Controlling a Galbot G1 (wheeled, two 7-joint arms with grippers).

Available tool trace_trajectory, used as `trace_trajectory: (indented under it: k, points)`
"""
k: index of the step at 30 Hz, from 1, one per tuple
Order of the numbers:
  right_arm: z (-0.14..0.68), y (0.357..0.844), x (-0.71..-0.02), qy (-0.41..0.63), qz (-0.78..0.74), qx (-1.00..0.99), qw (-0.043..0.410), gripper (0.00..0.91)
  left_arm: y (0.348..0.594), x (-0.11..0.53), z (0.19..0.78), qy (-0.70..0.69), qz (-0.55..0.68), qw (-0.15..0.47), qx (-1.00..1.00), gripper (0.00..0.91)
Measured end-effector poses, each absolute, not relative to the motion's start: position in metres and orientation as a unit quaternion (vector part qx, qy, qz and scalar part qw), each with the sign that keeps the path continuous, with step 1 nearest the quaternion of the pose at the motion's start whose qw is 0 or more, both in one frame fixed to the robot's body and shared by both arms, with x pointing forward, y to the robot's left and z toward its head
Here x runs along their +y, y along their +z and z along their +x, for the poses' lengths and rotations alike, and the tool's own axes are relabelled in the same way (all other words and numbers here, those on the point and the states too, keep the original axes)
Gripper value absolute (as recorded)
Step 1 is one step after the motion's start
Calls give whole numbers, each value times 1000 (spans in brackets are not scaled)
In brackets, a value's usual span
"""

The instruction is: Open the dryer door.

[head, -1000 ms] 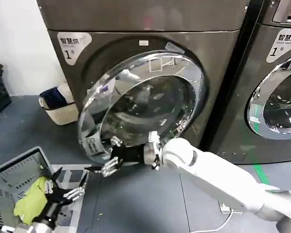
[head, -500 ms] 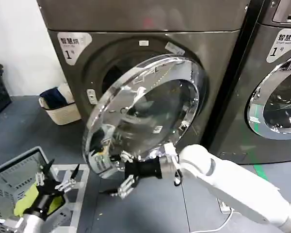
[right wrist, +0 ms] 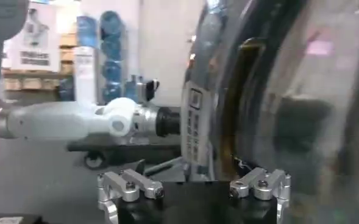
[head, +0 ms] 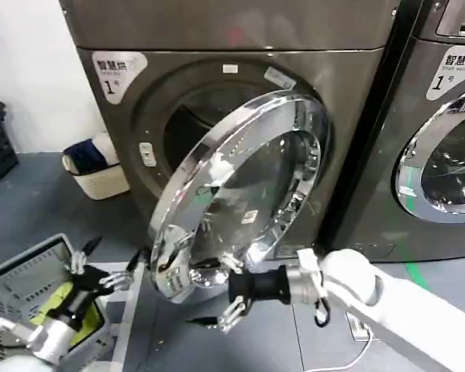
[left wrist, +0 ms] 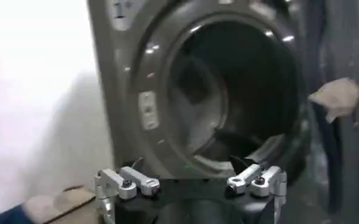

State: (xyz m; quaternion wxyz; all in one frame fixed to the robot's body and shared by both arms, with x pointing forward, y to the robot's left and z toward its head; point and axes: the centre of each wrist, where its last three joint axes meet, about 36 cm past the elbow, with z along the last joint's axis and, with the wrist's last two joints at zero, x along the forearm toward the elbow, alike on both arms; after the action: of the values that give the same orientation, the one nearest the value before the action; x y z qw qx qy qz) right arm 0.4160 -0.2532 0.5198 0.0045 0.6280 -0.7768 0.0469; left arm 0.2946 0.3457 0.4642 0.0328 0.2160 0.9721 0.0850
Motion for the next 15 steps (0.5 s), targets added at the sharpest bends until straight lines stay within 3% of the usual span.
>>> trace_trajectory:
  k: [15]
  points:
    - [351,514,-364,47,380,-924,-13,907,480,300,329,76,337,53,937,907]
